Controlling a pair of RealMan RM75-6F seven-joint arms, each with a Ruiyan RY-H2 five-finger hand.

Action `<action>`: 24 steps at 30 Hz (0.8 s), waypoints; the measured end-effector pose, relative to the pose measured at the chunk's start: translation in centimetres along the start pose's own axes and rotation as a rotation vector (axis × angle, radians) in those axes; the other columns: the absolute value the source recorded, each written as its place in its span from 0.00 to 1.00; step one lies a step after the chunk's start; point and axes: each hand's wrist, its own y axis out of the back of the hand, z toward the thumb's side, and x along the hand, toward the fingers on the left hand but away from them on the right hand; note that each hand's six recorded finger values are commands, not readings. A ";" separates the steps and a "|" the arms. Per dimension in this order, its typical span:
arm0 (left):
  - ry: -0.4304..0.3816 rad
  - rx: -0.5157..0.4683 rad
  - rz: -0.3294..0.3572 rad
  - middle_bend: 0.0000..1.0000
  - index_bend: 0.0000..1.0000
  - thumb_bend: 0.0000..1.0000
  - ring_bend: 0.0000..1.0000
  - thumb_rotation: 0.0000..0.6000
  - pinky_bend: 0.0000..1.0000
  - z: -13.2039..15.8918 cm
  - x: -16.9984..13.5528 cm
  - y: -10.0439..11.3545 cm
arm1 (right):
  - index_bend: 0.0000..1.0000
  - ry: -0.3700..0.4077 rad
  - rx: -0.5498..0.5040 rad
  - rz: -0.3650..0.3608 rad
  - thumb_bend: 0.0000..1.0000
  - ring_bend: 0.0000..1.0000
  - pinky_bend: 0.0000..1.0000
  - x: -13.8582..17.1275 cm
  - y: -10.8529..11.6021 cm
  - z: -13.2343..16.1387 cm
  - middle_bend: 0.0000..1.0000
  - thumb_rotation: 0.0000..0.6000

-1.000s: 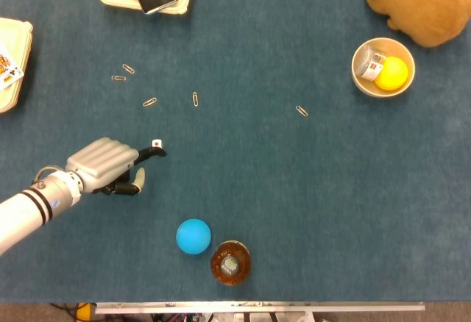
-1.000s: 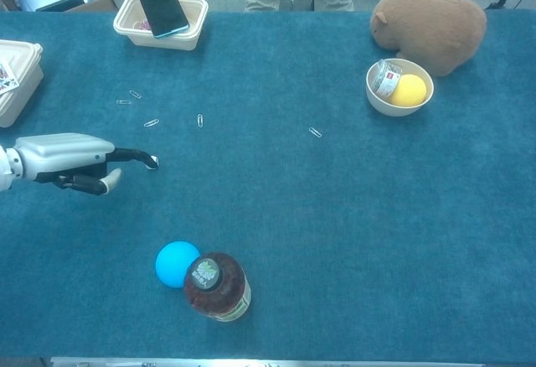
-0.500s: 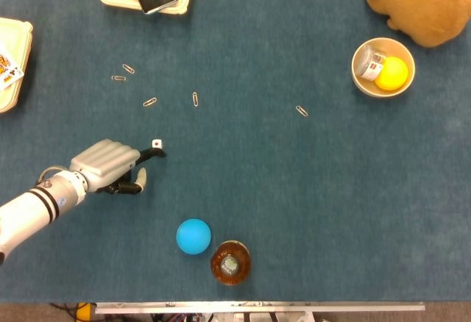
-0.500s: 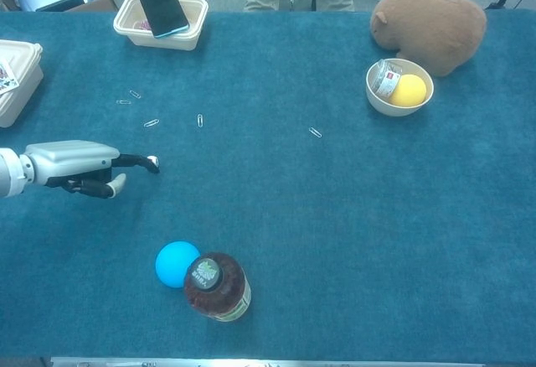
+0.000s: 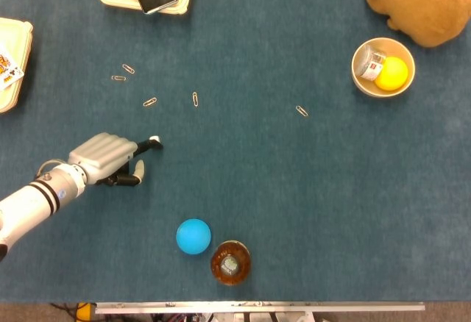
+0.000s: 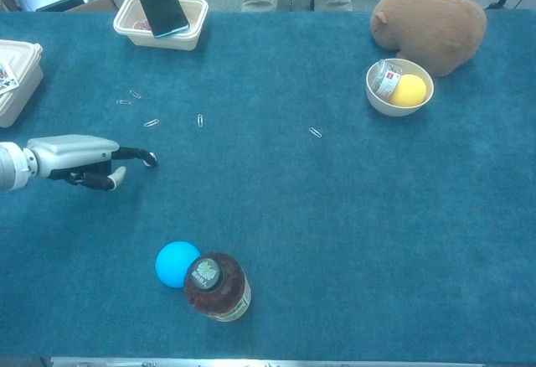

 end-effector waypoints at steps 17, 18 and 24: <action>0.049 0.037 0.005 1.00 0.11 0.73 1.00 0.32 1.00 -1.7 -0.2 1.6 | 0.38 -0.003 0.003 -0.010 0.29 0.17 0.32 0.1 0.2 0.1 0.29 1.00; 0.051 0.038 0.007 1.00 0.11 0.73 1.00 0.33 1.00 -1.8 -0.3 1.7 | 0.38 -0.002 0.003 -0.010 0.29 0.17 0.32 0.1 0.2 0.1 0.29 1.00; 0.056 0.051 0.019 1.00 0.11 0.73 1.00 0.32 1.00 -2.0 -0.7 2.5 | 0.38 -0.002 -0.001 -0.010 0.29 0.17 0.32 0.1 0.0 0.2 0.29 1.00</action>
